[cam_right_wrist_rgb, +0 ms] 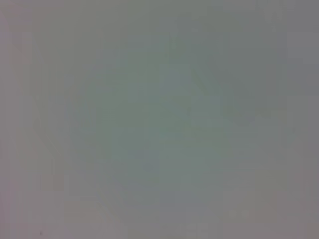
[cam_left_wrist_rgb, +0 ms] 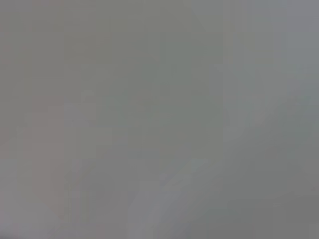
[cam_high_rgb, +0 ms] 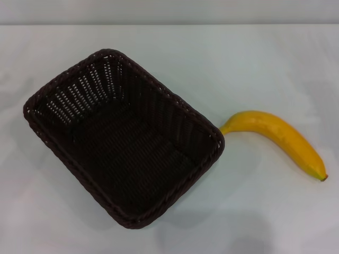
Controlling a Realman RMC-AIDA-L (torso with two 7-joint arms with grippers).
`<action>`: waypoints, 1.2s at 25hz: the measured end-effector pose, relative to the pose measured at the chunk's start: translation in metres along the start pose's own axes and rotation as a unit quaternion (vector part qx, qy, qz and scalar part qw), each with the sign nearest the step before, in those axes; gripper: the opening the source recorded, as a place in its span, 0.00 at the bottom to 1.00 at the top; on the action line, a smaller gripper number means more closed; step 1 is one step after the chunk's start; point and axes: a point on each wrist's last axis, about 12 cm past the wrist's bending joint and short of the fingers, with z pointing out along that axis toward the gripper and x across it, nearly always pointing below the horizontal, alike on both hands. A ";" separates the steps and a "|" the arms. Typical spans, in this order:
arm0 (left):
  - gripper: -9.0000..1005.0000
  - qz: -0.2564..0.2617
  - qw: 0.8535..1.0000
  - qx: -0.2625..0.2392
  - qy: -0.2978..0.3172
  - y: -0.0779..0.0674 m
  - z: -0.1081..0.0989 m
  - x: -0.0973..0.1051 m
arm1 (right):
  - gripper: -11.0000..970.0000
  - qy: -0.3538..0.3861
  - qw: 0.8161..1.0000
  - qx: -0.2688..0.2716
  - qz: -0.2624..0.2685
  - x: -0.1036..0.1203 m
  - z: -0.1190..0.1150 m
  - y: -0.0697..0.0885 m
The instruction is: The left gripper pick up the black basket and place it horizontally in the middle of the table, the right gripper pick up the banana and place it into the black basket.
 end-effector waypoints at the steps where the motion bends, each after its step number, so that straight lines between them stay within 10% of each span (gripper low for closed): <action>1: 0.86 0.006 0.999 0.014 0.032 -0.003 0.005 -0.008 | 0.84 -0.001 1.000 -0.001 -0.001 -0.001 0.000 0.000; 9: 0.86 0.107 0.961 0.063 0.248 -0.040 0.051 -0.074 | 0.84 -0.008 1.000 -0.004 -0.002 -0.003 0.002 0.000; 16: 0.86 0.188 0.886 0.071 0.418 -0.077 0.088 -0.091 | 0.84 -0.013 1.000 -0.011 0.003 -0.004 0.006 0.006; 23: 0.86 0.256 0.837 0.042 0.483 -0.092 0.119 -0.079 | 0.84 -0.021 1.000 -0.019 0.009 -0.004 0.005 0.010; 30: 0.85 0.291 0.820 0.046 0.490 -0.101 0.142 -0.039 | 0.84 -0.021 1.000 -0.016 0.012 -0.001 -0.002 0.009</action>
